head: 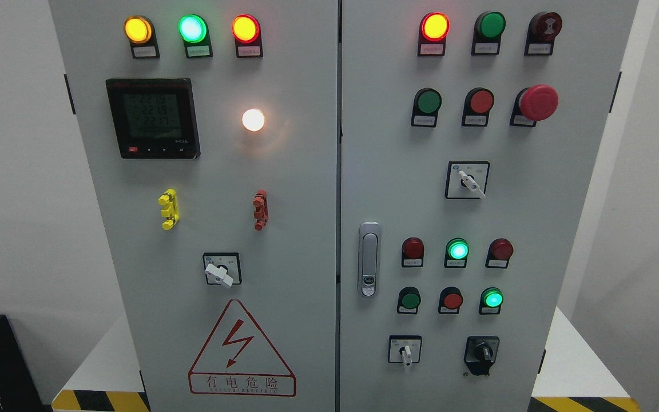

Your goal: Flip black knob to close circuit

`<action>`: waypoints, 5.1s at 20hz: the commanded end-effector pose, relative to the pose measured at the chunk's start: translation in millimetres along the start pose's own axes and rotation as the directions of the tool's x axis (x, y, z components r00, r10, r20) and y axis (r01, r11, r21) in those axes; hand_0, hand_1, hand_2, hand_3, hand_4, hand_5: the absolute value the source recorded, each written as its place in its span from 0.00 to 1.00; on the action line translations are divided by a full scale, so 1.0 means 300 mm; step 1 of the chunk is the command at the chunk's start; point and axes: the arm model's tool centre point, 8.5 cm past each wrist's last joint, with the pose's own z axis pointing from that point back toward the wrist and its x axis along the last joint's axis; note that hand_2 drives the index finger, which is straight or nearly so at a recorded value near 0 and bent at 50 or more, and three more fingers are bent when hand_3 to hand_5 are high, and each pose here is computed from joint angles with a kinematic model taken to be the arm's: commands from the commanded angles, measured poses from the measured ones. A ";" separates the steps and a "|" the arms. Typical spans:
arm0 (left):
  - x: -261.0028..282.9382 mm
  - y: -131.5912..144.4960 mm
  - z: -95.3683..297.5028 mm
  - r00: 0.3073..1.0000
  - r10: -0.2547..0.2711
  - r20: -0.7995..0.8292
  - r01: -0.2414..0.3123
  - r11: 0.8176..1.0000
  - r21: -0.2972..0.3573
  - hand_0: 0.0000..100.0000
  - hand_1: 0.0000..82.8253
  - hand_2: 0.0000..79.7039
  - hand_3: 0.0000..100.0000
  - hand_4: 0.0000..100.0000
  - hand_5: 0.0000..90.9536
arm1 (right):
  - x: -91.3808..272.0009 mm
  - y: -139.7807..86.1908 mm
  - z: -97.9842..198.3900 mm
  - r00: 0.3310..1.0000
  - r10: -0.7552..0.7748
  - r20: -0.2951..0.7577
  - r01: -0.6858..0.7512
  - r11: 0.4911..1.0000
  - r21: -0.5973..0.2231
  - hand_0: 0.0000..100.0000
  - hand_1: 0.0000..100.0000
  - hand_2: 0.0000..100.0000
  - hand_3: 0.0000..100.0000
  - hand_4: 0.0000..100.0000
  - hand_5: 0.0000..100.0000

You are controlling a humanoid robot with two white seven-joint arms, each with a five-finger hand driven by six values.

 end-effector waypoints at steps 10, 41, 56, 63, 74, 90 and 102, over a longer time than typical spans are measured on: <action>-0.023 -0.002 0.005 0.999 -0.044 -0.017 0.044 0.999 -0.010 0.12 0.67 0.00 0.00 0.00 0.00 | 0.499 0.012 -0.198 0.885 0.160 0.437 -0.111 0.985 -0.136 0.00 0.14 0.51 0.69 0.55 0.45; -0.023 -0.002 0.005 0.999 -0.044 -0.018 0.044 0.999 -0.008 0.12 0.67 0.00 0.00 0.00 0.00 | 1.092 0.046 -0.041 0.575 0.800 0.171 -0.646 0.572 -0.505 0.00 0.12 0.81 0.97 0.79 0.82; -0.023 -0.002 0.005 0.999 -0.044 -0.017 0.044 0.999 -0.010 0.12 0.67 0.00 0.00 0.00 0.00 | 1.246 0.079 -0.050 0.482 0.867 0.124 -0.700 0.466 -0.540 0.00 0.12 0.81 0.97 0.79 0.83; -0.023 -0.002 0.005 0.999 -0.044 -0.018 0.044 0.999 -0.010 0.12 0.67 0.00 0.00 0.00 0.00 | 1.321 0.068 -0.073 0.465 0.882 0.080 -0.702 0.422 -0.573 0.00 0.12 0.81 0.97 0.79 0.83; -0.023 -0.002 0.005 0.999 -0.044 -0.018 0.044 0.999 -0.010 0.12 0.67 0.00 0.00 0.00 0.00 | 1.373 0.028 -0.116 0.462 0.887 0.002 -0.707 0.369 -0.604 0.00 0.12 0.81 0.96 0.80 0.83; -0.023 -0.002 0.005 0.999 -0.044 -0.018 0.044 0.999 -0.010 0.12 0.67 0.00 0.00 0.00 0.00 | 1.442 -0.062 -0.138 0.424 0.898 -0.121 -0.710 0.247 -0.659 0.00 0.13 0.81 0.96 0.80 0.83; -0.023 -0.002 0.005 0.999 -0.044 -0.017 0.044 0.999 -0.010 0.12 0.67 0.00 0.00 0.00 0.00 | 1.455 -0.052 -0.154 0.411 0.902 -0.129 -0.715 0.232 -0.659 0.00 0.13 0.81 0.96 0.80 0.83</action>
